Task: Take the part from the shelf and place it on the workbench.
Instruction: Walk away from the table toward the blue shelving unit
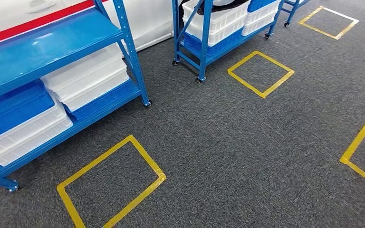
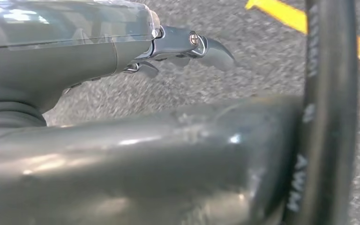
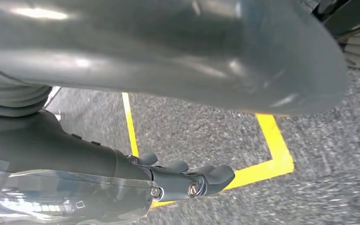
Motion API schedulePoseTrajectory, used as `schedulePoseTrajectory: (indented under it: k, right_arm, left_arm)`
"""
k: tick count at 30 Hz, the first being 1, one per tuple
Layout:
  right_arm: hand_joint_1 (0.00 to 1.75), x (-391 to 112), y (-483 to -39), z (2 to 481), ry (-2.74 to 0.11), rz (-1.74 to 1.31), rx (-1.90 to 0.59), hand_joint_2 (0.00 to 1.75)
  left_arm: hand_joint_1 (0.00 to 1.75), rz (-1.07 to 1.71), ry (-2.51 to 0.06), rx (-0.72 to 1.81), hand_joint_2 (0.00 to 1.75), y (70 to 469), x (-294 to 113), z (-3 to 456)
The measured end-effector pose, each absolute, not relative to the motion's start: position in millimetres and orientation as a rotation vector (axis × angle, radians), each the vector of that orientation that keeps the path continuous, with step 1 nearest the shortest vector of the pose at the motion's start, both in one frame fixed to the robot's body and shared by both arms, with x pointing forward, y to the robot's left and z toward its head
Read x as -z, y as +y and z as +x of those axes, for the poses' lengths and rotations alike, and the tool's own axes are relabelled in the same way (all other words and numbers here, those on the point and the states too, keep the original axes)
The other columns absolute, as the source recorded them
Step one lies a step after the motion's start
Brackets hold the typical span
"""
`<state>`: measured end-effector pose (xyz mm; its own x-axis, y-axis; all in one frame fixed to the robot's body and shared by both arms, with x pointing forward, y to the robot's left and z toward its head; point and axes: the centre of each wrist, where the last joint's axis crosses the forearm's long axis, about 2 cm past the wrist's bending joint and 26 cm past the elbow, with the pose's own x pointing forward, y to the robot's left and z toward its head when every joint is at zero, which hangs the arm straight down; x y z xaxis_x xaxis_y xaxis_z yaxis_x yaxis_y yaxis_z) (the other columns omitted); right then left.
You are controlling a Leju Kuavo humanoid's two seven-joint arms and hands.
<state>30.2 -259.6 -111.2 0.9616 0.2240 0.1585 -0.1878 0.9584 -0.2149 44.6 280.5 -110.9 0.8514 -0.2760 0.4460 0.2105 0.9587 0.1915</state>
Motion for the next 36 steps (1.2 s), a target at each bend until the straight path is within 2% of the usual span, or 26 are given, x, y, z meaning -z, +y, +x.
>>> schedulePoseTrajectory:
  k: [36]
  right_arm:
    - [0.00,111.0,-256.4,29.4,-0.175,-0.190,-0.213,0.00]
  left_arm:
    - [0.00,0.131,-0.502,0.250,0.00,278.9,110.7,45.4]
